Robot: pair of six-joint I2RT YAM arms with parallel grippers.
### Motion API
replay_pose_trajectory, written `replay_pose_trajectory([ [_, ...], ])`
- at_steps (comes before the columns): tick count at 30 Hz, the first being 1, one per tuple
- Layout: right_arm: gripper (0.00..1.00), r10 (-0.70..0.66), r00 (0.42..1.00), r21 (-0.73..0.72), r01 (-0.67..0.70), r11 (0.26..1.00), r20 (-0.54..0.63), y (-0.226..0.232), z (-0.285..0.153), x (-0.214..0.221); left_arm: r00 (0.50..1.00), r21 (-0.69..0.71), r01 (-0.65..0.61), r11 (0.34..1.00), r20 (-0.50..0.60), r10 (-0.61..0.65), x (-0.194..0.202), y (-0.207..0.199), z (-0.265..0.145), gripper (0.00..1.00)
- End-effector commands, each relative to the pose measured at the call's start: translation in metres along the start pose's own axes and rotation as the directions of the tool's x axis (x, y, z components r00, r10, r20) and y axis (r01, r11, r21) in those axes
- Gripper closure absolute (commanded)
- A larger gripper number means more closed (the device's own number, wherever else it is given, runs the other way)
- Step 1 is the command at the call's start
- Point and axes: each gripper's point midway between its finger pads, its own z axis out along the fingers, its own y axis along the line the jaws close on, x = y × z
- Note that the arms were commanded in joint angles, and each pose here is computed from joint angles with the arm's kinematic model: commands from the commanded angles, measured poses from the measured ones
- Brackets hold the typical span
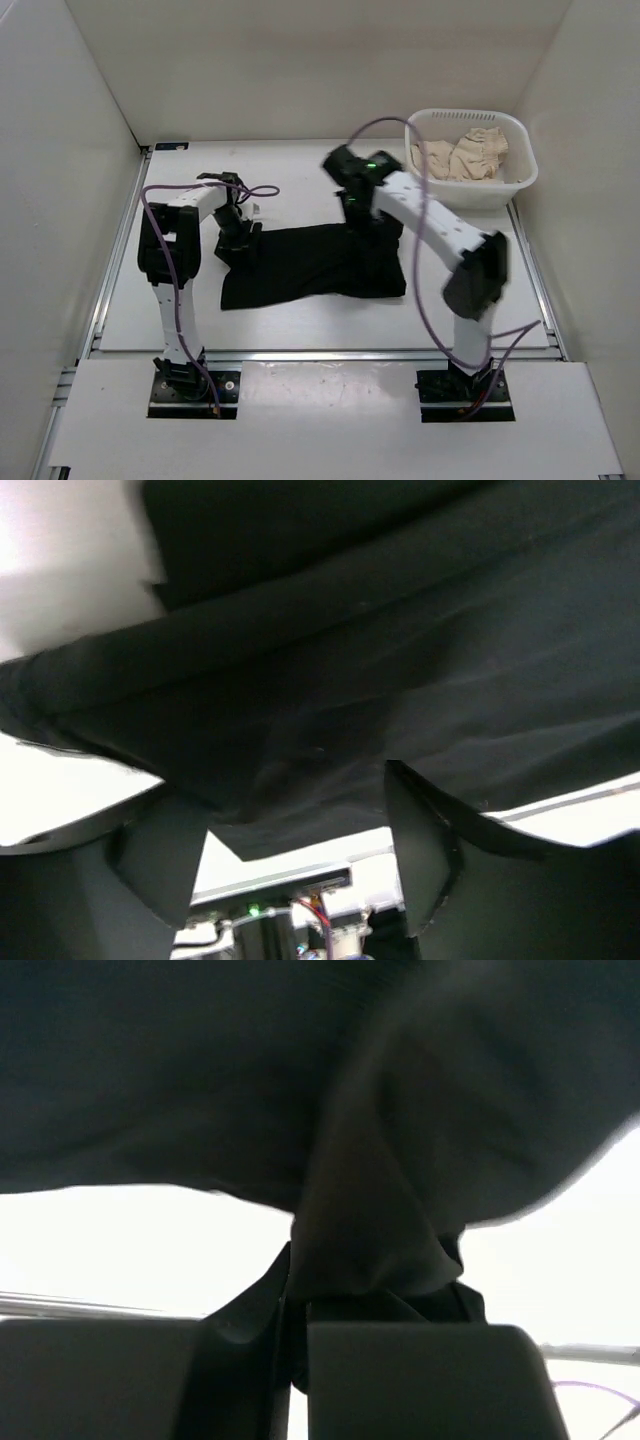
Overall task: Fold and stack the trousers
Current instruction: Fold the trousers
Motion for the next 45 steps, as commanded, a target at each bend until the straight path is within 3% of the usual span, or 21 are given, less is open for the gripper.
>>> replay_pose_trajectory([
  [1, 1.0, -0.227, 0.965, 0.011, 0.23, 0.973, -0.13, 0.061, -0.012, 0.026, 1.0, 0.051, 0.006, 0.999, -0.015, -0.006, 0.0, -0.005, 0.01, 0.3],
  [2, 1.0, -0.28, 0.955, -0.059, 0.275, 0.96, -0.101, 0.097, -0.018, 0.029, 1.0, 0.019, 0.008, 1.0, -0.026, -0.008, 0.001, 0.002, 0.017, 0.46],
  [6, 1.0, -0.361, 0.932, -0.285, 0.343, 0.895, -0.01, 0.19, -0.018, 0.025, 0.999, -0.002, 0.01, 1.0, -0.036, -0.01, -0.004, 0.007, 0.025, 0.86],
  [8, 1.0, -0.361, 0.932, -0.354, 0.343, 0.87, 0.017, 0.21, -0.017, 0.027, 1.0, -0.002, 0.009, 1.0, -0.029, -0.009, -0.009, 0.008, 0.028, 0.86],
  [9, 1.0, -0.33, 0.935, -0.436, 0.352, 0.828, 0.128, 0.231, -0.039, 0.014, 1.0, -0.012, 0.006, 1.0, -0.018, -0.006, -0.012, 0.009, 0.026, 0.86],
  [12, 1.0, -0.331, 0.904, -0.478, 0.424, 0.769, 0.27, 0.255, -0.059, 0.001, 1.0, -0.046, 0.002, 0.999, 0.001, -0.002, -0.019, 0.014, 0.022, 0.86],
  [17, 1.0, -0.342, 0.905, -0.5, 0.426, 0.754, 0.254, 0.273, -0.032, -0.002, 1.0, -0.078, 0.0, 0.997, 0.021, 0.002, -0.022, 0.019, 0.016, 0.86],
  [21, 1.0, -0.311, 0.919, -0.443, 0.389, 0.808, 0.24, 0.273, 0.004, -0.012, 0.999, -0.107, 0.013, 0.994, 0.032, -0.009, -0.021, 0.028, 0.01, 0.8],
  [24, 1.0, -0.317, 0.92, -0.485, 0.391, 0.782, 0.23, 0.284, 0.014, -0.007, 0.998, -0.115, 0.04, 0.993, 0.047, -0.034, -0.022, 0.039, 0.005, 0.69],
  [26, 0.92, -0.334, 0.91, -0.506, 0.414, 0.757, 0.246, 0.292, 0.019, -0.006, 0.996, -0.139, 0.075, 0.988, 0.068, -0.066, -0.026, 0.055, -0.001, 0.61],
  [29, 0.5, -0.418, 0.864, -0.582, 0.499, 0.642, 0.28, 0.312, 0.017, 0.01, 0.986, -0.166, 0.136, 0.977, 0.113, -0.119, -0.034, 0.081, -0.019, 0.54],
  [31, 0.25, -0.491, 0.793, -0.597, 0.6, 0.533, 0.359, 0.335, 0.01, 0.028, 0.978, -0.17, 0.178, 0.969, 0.142, -0.154, -0.039, 0.096, -0.03, 0.43],
  [33, 0.05, -0.515, 0.726, -0.587, 0.68, 0.439, 0.456, 0.356, -0.015, 0.037, 0.96, -0.195, 0.246, 0.95, 0.181, -0.212, -0.043, 0.127, -0.044, 0.38],
  [36, 0.01, -0.492, 0.631, -0.512, 0.775, 0.371, 0.599, 0.369, -0.05, 0.028, 0.937, -0.233, 0.32, 0.918, 0.22, -0.271, -0.04, 0.16, -0.063, 0.36],
  [39, 0.01, -0.415, 0.641, -0.449, 0.759, 0.472, 0.646, 0.349, -0.081, -0.003, 0.921, -0.27, 0.351, 0.896, 0.271, -0.279, -0.034, 0.171, -0.089, 0.33],
  [40, 0.01, -0.425, 0.668, -0.438, 0.732, 0.521, 0.611, 0.336, -0.066, -0.002, 0.916, -0.27, 0.354, 0.896, 0.296, -0.273, -0.034, 0.169, -0.098, 0.31],
  [41, 0.01, -0.354, 0.714, -0.458, 0.675, 0.579, 0.605, 0.318, -0.084, -0.013, 0.901, -0.268, 0.36, 0.894, 0.348, -0.258, -0.034, 0.165, -0.119, 0.24],
  [42, 0.01, -0.29, 0.759, -0.466, 0.604, 0.646, 0.583, 0.295, -0.075, -0.036, 0.899, -0.269, 0.353, 0.896, 0.363, -0.245, -0.032, 0.16, -0.125, 0.22],
  [43, 0.01, -0.226, 0.795, -0.501, 0.546, 0.671, 0.563, 0.273, -0.085, -0.043, 0.898, -0.255, 0.349, 0.902, 0.367, -0.244, -0.028, 0.155, -0.13, 0.19],
  [44, 0.01, -0.193, 0.88, -0.54, 0.425, 0.726, 0.434, 0.253, -0.047, -0.03, 0.893, -0.245, 0.334, 0.91, 0.392, -0.222, -0.03, 0.145, -0.139, 0.19],
  [45, 0.01, -0.121, 0.916, -0.54, 0.327, 0.776, 0.382, 0.22, -0.027, -0.046, 0.903, -0.231, 0.312, 0.922, 0.373, -0.213, -0.029, 0.135, -0.136, 0.17],
])
